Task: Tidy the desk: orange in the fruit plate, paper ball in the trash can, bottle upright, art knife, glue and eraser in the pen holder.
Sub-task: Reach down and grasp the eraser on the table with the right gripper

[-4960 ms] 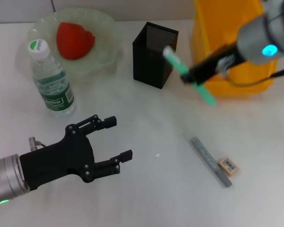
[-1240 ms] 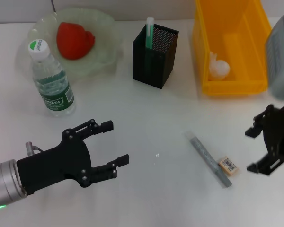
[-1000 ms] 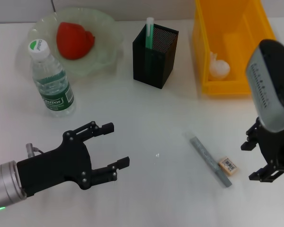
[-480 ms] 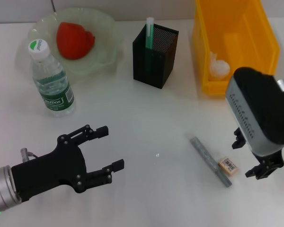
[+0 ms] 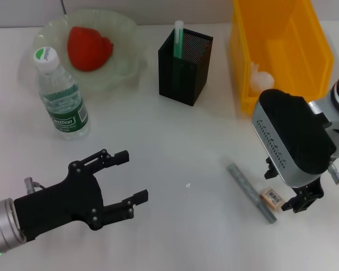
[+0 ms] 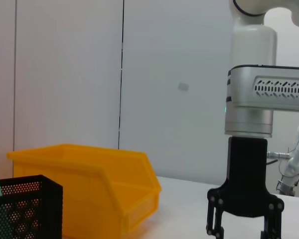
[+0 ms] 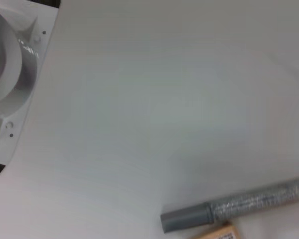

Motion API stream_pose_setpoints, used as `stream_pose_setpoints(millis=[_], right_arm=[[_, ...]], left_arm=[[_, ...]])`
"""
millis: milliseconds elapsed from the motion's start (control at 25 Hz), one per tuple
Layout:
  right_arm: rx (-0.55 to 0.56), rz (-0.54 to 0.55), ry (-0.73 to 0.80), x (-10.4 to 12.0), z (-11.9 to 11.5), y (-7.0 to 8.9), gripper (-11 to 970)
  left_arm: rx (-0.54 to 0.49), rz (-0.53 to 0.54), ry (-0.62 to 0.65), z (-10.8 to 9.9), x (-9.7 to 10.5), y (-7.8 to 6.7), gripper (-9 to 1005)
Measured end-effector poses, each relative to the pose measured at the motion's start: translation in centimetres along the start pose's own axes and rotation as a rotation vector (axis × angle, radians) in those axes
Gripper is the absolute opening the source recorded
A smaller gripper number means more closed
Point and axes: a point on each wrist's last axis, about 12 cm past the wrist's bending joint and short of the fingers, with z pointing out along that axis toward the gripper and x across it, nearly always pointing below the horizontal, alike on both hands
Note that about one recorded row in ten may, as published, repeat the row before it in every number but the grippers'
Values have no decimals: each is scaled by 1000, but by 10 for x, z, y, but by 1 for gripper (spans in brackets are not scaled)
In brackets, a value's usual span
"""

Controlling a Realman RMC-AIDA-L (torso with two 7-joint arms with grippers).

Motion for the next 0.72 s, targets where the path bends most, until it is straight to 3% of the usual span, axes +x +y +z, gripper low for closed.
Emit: stream_pose_setpoints(millis=[720], right_arm=[[-23,-1,-30,-3,16,-3,566]], left_arm=[[-2,-3,1,0,0,0,810]])
